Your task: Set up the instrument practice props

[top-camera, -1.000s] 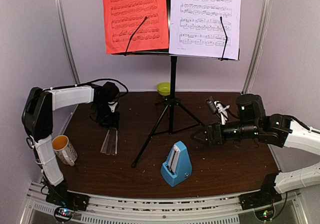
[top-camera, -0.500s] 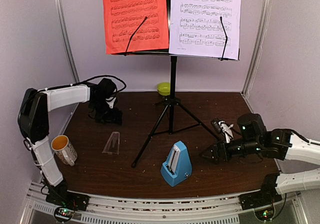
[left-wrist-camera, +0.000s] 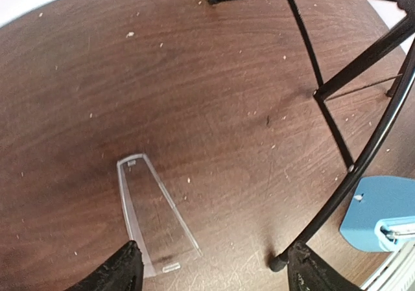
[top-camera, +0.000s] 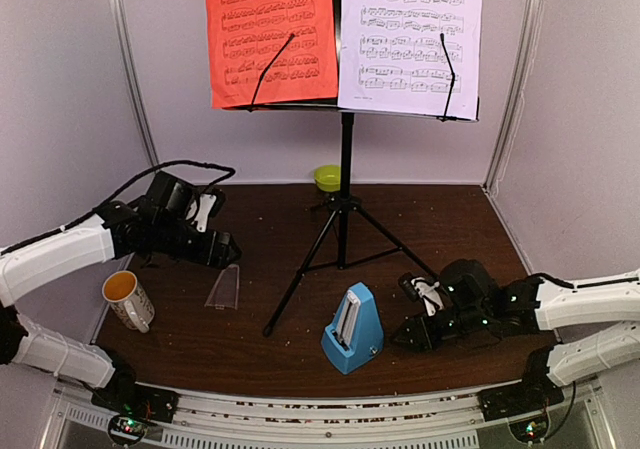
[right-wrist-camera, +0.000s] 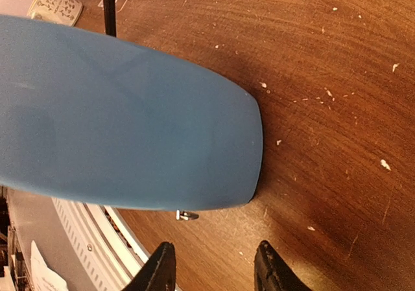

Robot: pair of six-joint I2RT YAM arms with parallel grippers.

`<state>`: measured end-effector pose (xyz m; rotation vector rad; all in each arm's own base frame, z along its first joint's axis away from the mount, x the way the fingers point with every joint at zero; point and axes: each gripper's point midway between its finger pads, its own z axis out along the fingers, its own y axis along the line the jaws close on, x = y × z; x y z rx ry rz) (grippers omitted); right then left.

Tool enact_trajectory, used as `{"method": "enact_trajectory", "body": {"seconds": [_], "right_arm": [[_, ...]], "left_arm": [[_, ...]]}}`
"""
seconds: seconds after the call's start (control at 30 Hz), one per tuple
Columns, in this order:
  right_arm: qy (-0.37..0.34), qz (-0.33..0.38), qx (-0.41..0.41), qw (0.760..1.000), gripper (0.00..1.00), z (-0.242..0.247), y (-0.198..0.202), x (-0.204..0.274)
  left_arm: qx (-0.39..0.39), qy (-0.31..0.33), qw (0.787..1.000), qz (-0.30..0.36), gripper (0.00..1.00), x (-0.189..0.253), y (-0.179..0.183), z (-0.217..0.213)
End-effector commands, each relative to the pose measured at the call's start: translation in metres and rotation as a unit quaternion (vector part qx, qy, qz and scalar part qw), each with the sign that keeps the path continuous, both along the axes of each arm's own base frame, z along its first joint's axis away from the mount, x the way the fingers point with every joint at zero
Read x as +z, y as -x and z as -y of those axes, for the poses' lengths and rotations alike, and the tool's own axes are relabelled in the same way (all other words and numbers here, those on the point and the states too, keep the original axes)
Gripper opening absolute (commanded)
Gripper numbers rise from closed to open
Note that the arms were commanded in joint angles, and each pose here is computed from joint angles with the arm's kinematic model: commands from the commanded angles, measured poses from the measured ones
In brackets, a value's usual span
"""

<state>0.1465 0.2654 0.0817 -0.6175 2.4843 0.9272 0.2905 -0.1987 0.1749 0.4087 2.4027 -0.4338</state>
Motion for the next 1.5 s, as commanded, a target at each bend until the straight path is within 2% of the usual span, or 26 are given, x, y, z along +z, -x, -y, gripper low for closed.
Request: {"method": "enact_trajectory", "body": {"seconds": [0.0,0.3,0.43,0.6,0.73,0.93,1.17,1.47], "right_arm": [[-0.037,0.013,-0.005,0.999,0.4,-0.021,-0.011,0.009],[-0.014,0.027,-0.043,0.999,0.34,-0.031,-0.038,0.003],[-0.004,0.027,-0.054,0.998,0.33,-0.038,-0.054,-0.001],[-0.007,0.03,-0.07,0.997,0.32,-0.047,-0.076,0.003],[-0.023,0.034,-0.071,0.997,0.32,-0.06,-0.093,0.014],[-0.038,0.038,-0.06,0.997,0.33,-0.071,-0.1,0.031],[-0.042,0.052,-0.076,0.995,0.35,-0.044,-0.096,0.049],[-0.049,0.07,-0.101,0.991,0.38,-0.006,-0.084,0.067]], "left_arm": [[-0.011,0.056,0.997,0.053,0.78,0.024,0.004,0.015],[-0.133,0.061,0.984,0.098,0.72,0.022,0.055,0.058],[-0.208,0.065,0.97,0.108,0.68,0.006,0.096,0.086],[-0.257,0.072,0.958,0.104,0.62,-0.017,0.131,0.113],[-0.295,0.064,0.948,0.1,0.55,-0.034,0.152,0.142],[-0.373,0.035,0.919,0.12,0.4,-0.058,0.19,0.189],[-0.361,0.005,0.923,0.137,0.29,-0.082,0.184,0.206],[-0.372,-0.032,0.913,0.166,0.23,-0.099,0.169,0.244]]}}
